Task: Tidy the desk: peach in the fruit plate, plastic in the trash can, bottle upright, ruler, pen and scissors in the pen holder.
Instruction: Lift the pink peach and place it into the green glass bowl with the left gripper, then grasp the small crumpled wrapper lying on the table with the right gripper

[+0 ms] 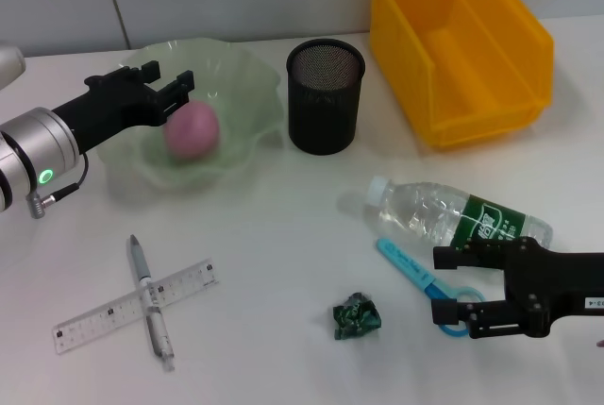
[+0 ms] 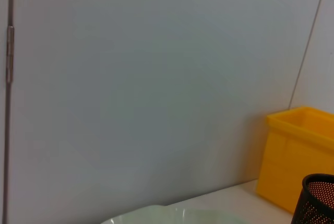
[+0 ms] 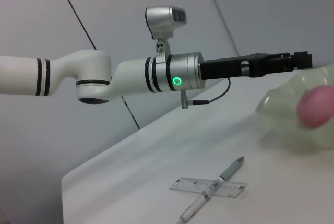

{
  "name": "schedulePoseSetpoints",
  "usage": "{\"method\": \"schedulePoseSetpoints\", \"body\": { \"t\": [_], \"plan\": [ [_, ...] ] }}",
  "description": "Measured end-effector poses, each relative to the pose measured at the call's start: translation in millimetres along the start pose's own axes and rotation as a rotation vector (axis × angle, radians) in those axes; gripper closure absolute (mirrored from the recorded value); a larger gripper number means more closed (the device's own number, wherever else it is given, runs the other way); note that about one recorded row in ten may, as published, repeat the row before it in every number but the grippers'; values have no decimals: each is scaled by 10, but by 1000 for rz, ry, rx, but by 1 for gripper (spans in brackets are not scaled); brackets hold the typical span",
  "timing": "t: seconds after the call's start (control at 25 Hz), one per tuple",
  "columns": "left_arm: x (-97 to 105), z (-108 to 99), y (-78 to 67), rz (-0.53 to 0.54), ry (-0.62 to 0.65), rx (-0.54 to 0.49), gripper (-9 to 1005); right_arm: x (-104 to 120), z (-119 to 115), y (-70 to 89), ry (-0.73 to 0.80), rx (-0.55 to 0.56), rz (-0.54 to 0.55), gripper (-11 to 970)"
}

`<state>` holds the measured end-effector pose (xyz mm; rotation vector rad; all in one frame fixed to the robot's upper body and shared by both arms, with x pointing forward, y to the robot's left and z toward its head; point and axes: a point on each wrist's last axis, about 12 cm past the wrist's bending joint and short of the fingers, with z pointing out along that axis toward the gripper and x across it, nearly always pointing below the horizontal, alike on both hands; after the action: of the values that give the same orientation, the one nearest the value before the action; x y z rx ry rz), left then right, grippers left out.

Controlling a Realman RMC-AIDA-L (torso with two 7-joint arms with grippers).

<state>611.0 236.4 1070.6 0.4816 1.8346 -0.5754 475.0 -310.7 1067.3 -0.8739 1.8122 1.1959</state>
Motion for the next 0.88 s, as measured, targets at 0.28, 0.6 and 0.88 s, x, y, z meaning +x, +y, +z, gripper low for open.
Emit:
{"method": "schedulePoseSetpoints", "body": {
  "t": [0.28, 0.6, 0.88],
  "plan": [
    [-1, -5, -3, -5, -2, 5, 269, 0, -1, 10, -2, -7, -1, 145],
    [-182, -264, -173, -91, -98, 314, 213, -3, -9, 4, -6, 0, -2, 145],
    [-126, -687, -209, -137, -24, 563, 211, -14, -37, -4, -4, 5, -6, 144]
  ]
}}
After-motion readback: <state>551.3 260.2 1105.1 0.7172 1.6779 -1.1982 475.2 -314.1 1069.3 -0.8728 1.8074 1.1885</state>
